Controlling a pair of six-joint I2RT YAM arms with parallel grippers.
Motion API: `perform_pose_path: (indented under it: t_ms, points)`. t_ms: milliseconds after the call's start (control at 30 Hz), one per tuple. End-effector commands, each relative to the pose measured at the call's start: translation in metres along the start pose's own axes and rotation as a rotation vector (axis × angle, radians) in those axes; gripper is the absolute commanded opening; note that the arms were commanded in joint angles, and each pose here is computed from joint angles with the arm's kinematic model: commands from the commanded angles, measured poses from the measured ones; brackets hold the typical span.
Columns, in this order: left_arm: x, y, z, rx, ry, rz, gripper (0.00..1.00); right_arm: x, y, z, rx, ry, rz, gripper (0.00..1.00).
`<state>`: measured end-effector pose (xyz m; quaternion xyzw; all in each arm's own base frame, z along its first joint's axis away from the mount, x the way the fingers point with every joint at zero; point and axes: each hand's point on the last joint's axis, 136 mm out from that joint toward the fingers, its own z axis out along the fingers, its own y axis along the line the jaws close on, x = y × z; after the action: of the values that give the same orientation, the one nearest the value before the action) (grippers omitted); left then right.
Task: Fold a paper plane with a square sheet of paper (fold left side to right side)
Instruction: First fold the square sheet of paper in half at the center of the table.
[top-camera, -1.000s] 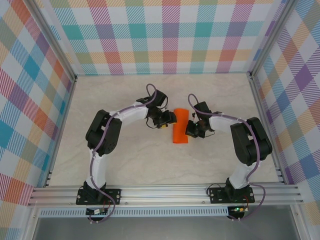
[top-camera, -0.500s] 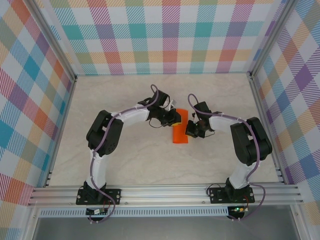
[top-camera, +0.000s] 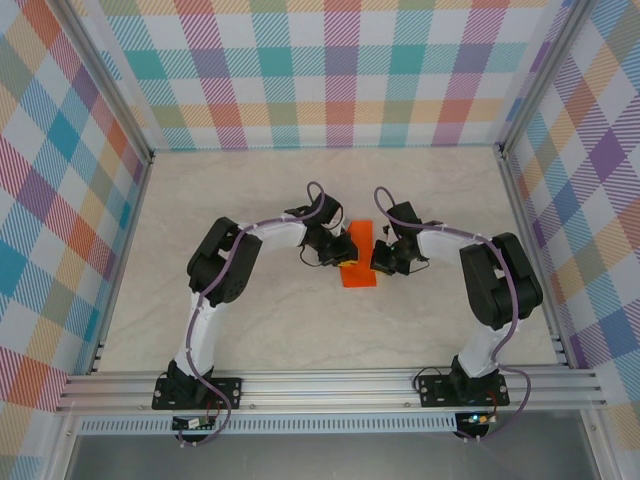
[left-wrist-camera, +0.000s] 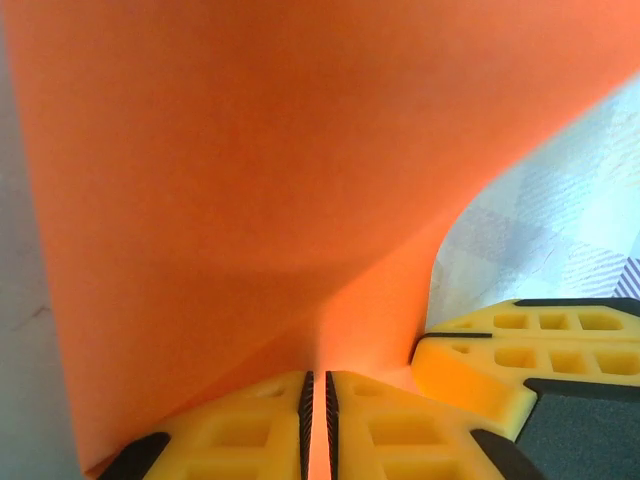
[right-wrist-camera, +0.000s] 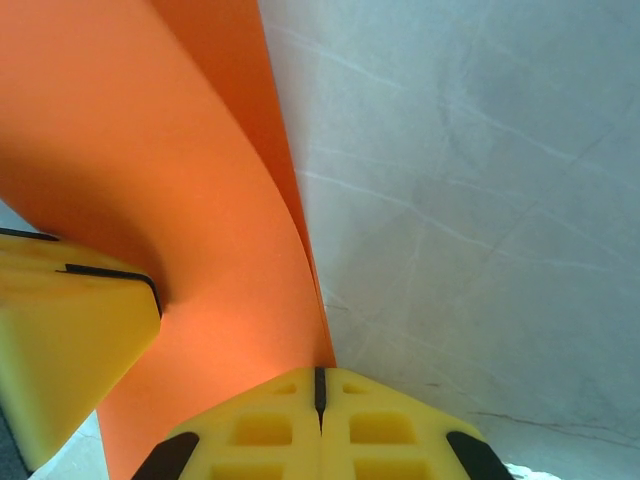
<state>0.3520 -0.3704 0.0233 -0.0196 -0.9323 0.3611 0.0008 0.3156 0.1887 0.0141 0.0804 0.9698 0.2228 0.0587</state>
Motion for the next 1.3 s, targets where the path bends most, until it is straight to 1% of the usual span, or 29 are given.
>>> perform_pose_path:
  t_ms: [0, 200, 500, 667, 767, 833, 933, 1100, 1267]
  points:
    - [-0.004, 0.038, -0.002, -0.093, -0.005, -0.041, 0.15, 0.022, -0.029, 0.017, 0.115, 0.084, 0.007, 0.03]
    - [-0.006, 0.059, -0.01, -0.111, -0.016, -0.076, 0.17, 0.026, -0.033, 0.019, 0.129, 0.103, 0.004, 0.03]
    - [-0.021, 0.068, -0.037, -0.094, -0.054, -0.094, 0.26, 0.029, -0.034, 0.022, 0.131, 0.118, 0.004, 0.03]
    - [-0.029, 0.058, -0.055, -0.056, -0.081, -0.077, 0.29, 0.028, -0.033, 0.022, 0.127, 0.119, 0.003, 0.03]
    - [-0.031, 0.046, -0.065, -0.021, -0.101, -0.053, 0.29, 0.028, -0.032, 0.022, 0.126, 0.118, 0.002, 0.03]
    - [-0.03, 0.032, -0.071, 0.036, -0.112, -0.029, 0.26, 0.028, -0.032, 0.021, 0.126, 0.117, 0.0, 0.03]
    - [-0.03, 0.008, -0.077, 0.131, -0.143, 0.021, 0.19, 0.028, -0.031, 0.021, 0.125, 0.116, 0.001, 0.03]
    - [-0.025, -0.016, -0.064, 0.174, -0.111, 0.074, 0.17, 0.027, -0.032, 0.02, 0.129, 0.114, -0.001, 0.03]
    - [-0.039, -0.013, -0.043, 0.137, -0.094, 0.067, 0.17, 0.028, -0.031, 0.02, 0.126, 0.116, -0.001, 0.03]
